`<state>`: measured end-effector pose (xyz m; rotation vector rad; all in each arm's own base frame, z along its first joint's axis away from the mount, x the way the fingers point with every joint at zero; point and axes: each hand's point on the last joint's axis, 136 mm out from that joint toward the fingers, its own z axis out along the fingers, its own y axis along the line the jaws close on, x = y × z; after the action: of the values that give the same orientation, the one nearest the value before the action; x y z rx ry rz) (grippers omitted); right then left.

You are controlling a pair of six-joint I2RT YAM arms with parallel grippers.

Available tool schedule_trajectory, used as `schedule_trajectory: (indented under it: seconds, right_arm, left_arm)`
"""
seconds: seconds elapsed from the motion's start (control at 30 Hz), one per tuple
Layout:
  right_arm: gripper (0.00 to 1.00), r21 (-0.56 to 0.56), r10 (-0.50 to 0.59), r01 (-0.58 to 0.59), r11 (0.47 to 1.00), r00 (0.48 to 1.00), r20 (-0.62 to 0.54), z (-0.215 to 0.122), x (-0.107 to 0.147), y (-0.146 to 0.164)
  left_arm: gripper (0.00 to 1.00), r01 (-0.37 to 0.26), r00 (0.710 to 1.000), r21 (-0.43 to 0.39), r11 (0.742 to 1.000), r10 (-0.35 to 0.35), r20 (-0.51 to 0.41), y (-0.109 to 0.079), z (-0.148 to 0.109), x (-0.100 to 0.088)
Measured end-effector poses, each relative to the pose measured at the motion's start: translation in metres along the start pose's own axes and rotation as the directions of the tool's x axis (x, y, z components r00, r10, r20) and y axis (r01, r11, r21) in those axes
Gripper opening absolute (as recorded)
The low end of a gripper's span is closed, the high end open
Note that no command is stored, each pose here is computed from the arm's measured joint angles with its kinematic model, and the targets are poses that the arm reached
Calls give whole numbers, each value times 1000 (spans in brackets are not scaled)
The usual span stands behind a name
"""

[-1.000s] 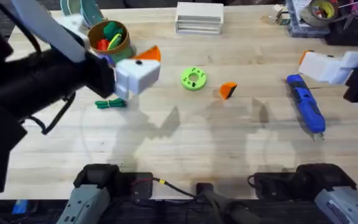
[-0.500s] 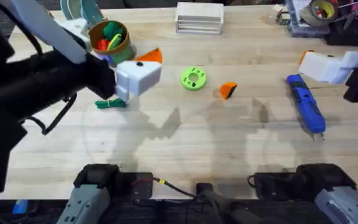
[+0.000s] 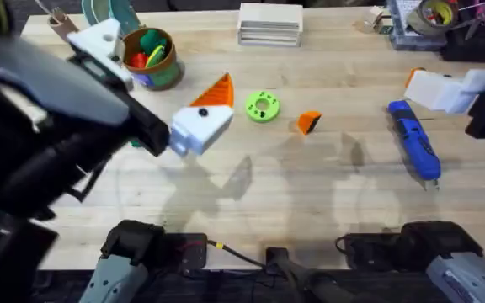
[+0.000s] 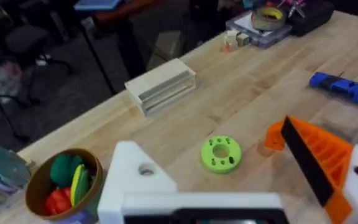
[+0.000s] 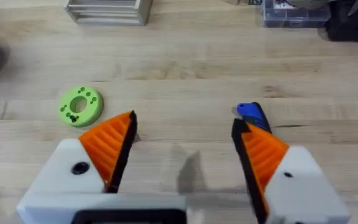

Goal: Pick up the gripper from the table and insert it into the empty holder that is missing its gripper. Then pick up a screw, insert it into the mounting hole, and use the screwdriver to tighten it. Finally, clean up the table by picking up the vegetable and placing it into the bucket.

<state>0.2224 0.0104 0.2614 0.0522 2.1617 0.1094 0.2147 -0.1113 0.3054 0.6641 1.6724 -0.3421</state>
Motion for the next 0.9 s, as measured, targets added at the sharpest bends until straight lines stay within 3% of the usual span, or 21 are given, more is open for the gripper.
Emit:
schedule_trajectory:
  seconds: [0.43,0.63,0.77,0.9]
  right_arm:
    - [986,0,0,0,1000,1000,0,0,0,0]
    - [986,0,0,0,1000,1000,0,0,0,0]
    - [986,0,0,0,1000,1000,0,0,0,0]
    - [986,0,0,0,1000,1000,0,0,0,0]
  left_arm:
    - [992,-102,967,-55,993,112,230,-14,5,44]
    - [993,-124,934,-88,988,146,326,-18,6,61]
    - [993,-144,896,-110,983,177,407,-19,8,64]
    - [992,-132,907,-86,988,155,393,-23,15,78]
